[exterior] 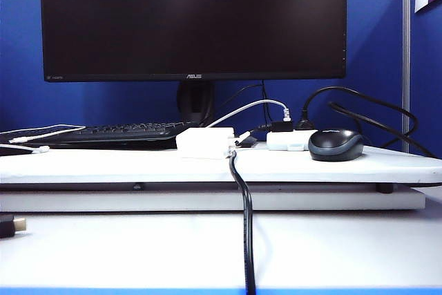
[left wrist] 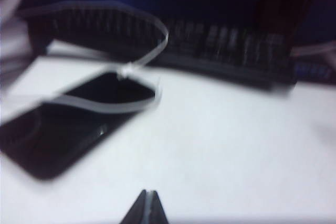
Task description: Pick up the Type-C charging cable and the charging base, insert one end of the Type-C charger into the corresponding slot on the base, and finally place the plugged-in charger back on the table.
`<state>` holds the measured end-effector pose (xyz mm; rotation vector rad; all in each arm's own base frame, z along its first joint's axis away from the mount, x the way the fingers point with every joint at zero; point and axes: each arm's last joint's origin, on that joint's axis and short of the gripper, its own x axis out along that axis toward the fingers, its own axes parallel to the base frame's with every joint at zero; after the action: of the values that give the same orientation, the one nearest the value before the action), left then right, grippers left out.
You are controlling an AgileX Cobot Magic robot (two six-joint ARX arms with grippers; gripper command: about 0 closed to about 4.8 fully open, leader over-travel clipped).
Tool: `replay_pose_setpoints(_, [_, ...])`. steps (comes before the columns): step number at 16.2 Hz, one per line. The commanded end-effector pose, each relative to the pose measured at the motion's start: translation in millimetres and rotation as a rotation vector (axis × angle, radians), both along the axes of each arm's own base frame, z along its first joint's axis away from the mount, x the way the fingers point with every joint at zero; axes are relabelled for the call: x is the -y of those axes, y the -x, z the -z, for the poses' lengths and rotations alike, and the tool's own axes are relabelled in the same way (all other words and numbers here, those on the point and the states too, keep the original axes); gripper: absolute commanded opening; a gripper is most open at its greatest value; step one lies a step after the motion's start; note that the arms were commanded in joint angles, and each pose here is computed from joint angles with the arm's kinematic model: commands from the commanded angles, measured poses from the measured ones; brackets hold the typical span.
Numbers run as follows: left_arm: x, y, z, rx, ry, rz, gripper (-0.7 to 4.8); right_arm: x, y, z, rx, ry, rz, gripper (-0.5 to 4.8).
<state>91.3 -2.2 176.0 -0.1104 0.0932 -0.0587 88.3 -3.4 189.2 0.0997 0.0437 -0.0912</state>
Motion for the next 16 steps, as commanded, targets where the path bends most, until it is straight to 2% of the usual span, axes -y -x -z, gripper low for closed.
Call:
replay_pose_setpoints(1, [-2.6,7.9,-31.7,0.110,0.025,-0.089,-0.06,-0.1,11.3,-38.6,0.128,-0.006,0.003,-0.01])
replay_pose_setpoints(6, [-5.0,14.7,-83.9,0.210,0.023,-0.170,-0.06,0.8,31.2,-99.7,0.270,-0.006,0.043,-0.01])
replay_pose_setpoints(8, [-6.2,5.0,-113.5,0.197,0.011,-0.214,-0.06,0.8,31.3,-135.2,0.296,-0.005,0.043,-0.01])
replay_pose_setpoints(12, [-6.3,-22.9,-158.3,0.150,-0.035,-0.223,-0.06,0.3,22.5,-191.0,0.368,-0.003,0.023,-0.01])
replay_pose_setpoints(16, [-4.6,-58.8,-197.0,0.111,-0.062,-0.167,-0.06,-2.5,-0.1,-240.0,0.371,0.012,-0.083,-0.01])
